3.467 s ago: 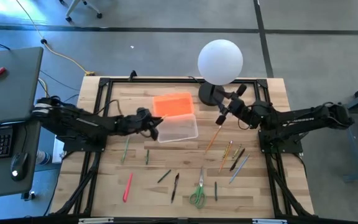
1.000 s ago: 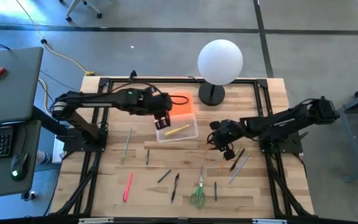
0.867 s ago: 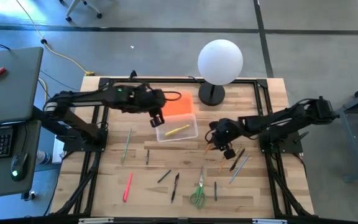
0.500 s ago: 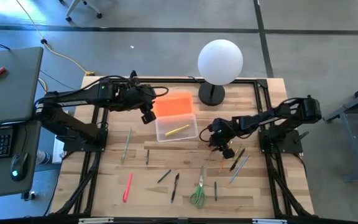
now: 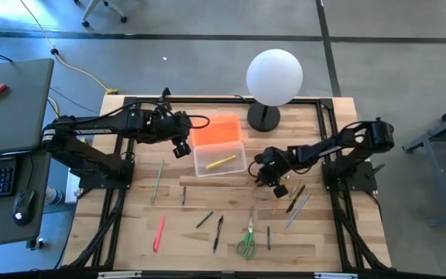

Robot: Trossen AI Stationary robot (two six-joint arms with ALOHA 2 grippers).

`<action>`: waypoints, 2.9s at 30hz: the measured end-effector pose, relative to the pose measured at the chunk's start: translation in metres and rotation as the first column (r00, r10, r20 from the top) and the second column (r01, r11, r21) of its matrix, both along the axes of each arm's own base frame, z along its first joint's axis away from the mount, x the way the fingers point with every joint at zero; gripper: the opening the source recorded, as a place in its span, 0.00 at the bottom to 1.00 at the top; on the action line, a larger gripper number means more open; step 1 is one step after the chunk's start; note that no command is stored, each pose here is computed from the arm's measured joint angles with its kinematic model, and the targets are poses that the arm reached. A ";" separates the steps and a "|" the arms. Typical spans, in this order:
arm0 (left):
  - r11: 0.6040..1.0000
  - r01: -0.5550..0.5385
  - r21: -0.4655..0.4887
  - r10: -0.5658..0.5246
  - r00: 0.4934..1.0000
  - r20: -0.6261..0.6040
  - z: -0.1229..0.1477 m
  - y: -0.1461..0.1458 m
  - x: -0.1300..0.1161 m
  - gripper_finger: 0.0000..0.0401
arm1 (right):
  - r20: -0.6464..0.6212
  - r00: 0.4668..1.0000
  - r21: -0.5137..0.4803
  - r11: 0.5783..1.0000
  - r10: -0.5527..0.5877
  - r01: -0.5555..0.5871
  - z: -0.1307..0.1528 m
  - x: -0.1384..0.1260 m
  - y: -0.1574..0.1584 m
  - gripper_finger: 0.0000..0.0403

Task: Pick & place school supplies into a supply box
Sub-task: Put the top orange pencil into the transparent supply box

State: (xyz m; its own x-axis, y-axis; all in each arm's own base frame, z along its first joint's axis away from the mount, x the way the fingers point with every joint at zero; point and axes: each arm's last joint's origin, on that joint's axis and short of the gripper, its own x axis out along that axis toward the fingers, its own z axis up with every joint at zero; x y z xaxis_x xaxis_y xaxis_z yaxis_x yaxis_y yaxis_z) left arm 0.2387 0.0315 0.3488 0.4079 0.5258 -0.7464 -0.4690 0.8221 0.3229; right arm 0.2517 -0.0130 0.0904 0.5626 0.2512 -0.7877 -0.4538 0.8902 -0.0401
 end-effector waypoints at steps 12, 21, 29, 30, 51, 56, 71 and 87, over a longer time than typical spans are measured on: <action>0.999 -0.037 -0.024 0.038 0.999 0.037 0.002 0.000 -0.002 0.36 | 0.056 0.998 -0.119 0.993 0.026 -0.019 0.000 0.004 -0.002 0.01; 0.997 -0.056 -0.044 0.058 0.997 0.056 0.003 -0.001 -0.005 0.36 | 0.195 0.981 -0.126 0.992 0.015 0.010 0.014 0.012 -0.003 0.01; 0.997 -0.052 -0.049 0.056 0.995 0.081 0.008 -0.001 -0.010 0.36 | 0.348 0.937 -0.081 0.995 -0.019 0.050 0.055 0.009 0.005 0.00; 0.997 -0.052 -0.054 0.056 0.995 0.082 0.008 -0.001 -0.010 0.36 | 0.371 0.928 -0.080 0.996 -0.015 0.048 0.061 0.008 0.007 0.00; 0.998 -0.050 -0.034 0.055 0.989 0.138 0.017 -0.001 -0.017 0.36 | 0.450 0.891 -0.209 0.963 -0.060 0.170 0.124 0.125 0.020 0.00; 0.998 -0.047 -0.029 0.050 0.990 0.135 0.017 -0.001 -0.017 0.37 | 0.406 0.913 -0.264 0.953 -0.026 0.145 0.100 0.157 0.017 0.00; 0.999 -0.046 -0.029 0.050 0.990 0.134 0.017 -0.001 -0.016 0.36 | 0.349 0.925 -0.243 0.939 -0.149 0.243 0.070 0.171 -0.044 0.00; 0.999 -0.047 -0.028 0.050 0.990 0.135 0.017 -0.001 -0.016 0.36 | 0.335 0.932 -0.250 0.942 -0.135 0.226 0.048 0.176 -0.047 0.04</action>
